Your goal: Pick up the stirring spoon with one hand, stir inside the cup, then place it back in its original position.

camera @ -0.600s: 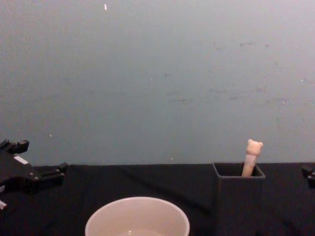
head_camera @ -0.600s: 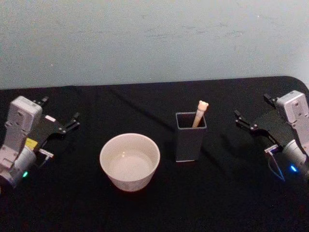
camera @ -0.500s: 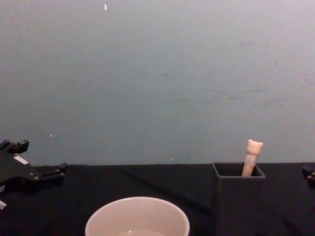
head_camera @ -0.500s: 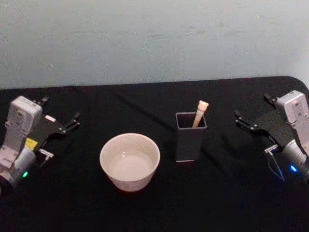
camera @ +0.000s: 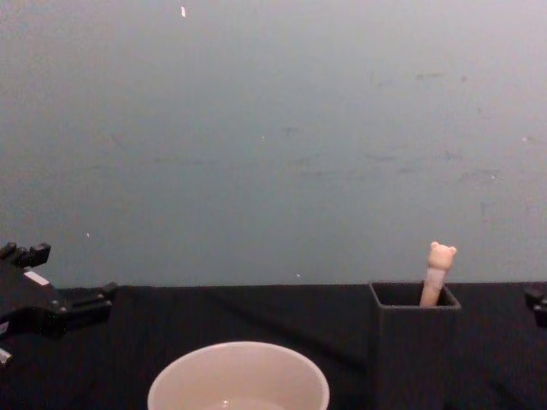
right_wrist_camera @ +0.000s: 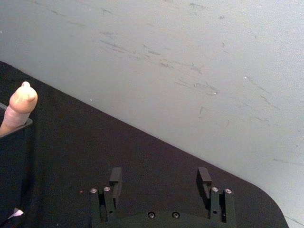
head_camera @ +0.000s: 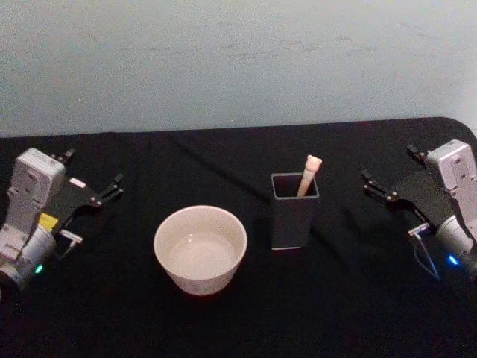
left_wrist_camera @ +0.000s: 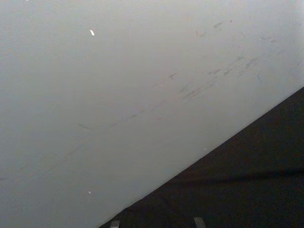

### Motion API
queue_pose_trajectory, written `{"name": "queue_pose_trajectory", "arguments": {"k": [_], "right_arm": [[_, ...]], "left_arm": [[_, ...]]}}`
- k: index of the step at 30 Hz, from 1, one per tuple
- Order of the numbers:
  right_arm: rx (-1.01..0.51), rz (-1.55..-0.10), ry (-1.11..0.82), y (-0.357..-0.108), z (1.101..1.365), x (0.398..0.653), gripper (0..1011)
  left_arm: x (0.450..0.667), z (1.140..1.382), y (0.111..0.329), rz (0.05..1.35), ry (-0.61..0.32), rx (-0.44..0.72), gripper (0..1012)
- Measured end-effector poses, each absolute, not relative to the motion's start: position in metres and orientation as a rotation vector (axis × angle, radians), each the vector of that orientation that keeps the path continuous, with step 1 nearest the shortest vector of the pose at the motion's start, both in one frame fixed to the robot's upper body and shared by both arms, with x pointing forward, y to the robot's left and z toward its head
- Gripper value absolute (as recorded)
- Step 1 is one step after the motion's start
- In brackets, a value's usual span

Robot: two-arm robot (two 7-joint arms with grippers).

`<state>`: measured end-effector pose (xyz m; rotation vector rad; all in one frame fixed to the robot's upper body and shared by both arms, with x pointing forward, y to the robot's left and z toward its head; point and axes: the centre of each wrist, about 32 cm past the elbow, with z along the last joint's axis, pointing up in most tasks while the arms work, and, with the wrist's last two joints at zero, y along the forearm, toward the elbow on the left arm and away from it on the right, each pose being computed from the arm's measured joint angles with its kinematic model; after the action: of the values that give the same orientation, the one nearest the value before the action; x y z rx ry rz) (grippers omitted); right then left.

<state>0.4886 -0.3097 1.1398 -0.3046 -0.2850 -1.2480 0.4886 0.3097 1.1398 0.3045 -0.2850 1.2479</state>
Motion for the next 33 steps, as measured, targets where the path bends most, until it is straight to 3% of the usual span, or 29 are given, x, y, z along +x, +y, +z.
{"name": "queue_pose_trajectory", "arguments": {"k": [33], "right_arm": [[-0.288,-1.221,-0.258,-0.309,1.1488,0.4916,1002]], "left_arm": [[0.4886,1.1398,0.3097,1.248,-0.285,0.304,1001]]}}
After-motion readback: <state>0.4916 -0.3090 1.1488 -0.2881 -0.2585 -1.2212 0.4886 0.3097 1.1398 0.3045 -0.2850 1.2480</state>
